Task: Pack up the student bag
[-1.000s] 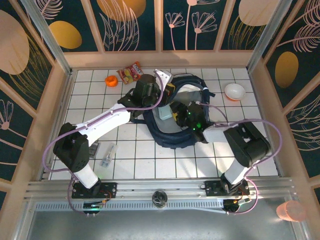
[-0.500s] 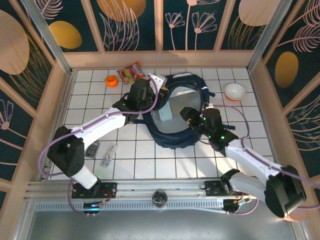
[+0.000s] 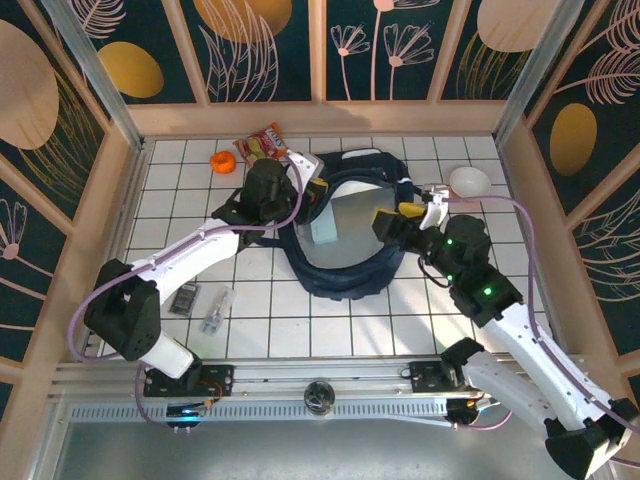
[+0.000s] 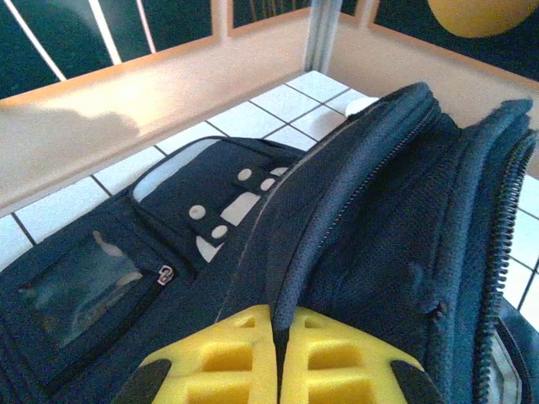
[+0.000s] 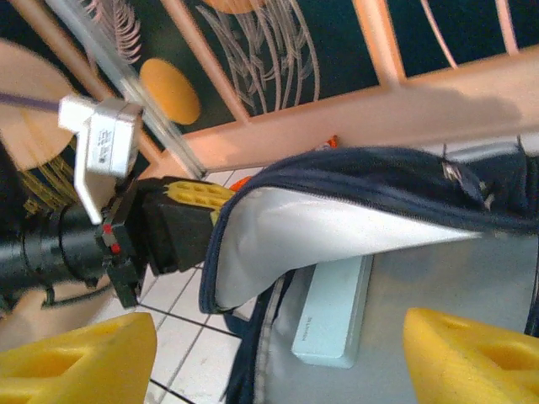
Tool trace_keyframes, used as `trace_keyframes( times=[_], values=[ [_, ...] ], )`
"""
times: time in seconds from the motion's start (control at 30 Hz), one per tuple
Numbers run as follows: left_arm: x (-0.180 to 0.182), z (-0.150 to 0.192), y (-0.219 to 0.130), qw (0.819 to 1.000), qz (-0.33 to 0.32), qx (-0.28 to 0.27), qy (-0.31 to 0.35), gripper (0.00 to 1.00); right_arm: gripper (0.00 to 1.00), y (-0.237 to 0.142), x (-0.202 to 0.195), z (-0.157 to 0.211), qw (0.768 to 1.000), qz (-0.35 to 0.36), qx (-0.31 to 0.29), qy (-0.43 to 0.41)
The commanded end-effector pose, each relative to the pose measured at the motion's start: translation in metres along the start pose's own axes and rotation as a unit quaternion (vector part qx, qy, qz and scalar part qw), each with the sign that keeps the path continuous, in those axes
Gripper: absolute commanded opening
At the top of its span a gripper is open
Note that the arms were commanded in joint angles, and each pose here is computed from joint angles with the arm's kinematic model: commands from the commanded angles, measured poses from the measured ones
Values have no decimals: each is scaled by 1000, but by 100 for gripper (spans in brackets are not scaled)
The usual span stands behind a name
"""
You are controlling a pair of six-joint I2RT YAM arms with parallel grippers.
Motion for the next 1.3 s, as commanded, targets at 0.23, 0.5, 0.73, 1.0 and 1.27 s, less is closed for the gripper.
trace_keyframes(
  times=[0.23, 0.5, 0.73, 1.0, 1.27],
  values=[
    [-10, -5, -24, 991, 96, -2, 93, 0, 76, 23, 9, 12, 941, -60, 69, -326],
    [-13, -7, -23, 987, 119, -3, 107, 0, 76, 35, 10, 24, 849, -109, 73, -511],
    [-12, -5, -20, 987, 116, 3, 111, 0, 76, 45, 13, 0, 807, -73, 2, -587],
    [-12, -6, -21, 987, 117, 1, 108, 0, 76, 91, -1, 11, 781, -74, 47, -619],
    [-5, 1, -28, 996, 69, 12, 63, 19, 20, 121, -4, 7, 817, -70, 80, -567]
  ],
)
Point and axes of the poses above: each hand's point on the last joint's axis, 136 mm out from that joint toward the fingers, its own y axis out along the fingers, its own x axis along the line the jaws close on, z = x × y, the point moved 6 cm from there along -y, back along the fingers, and after that the axes turned 5 degrees about y, right-handed, at the moved point
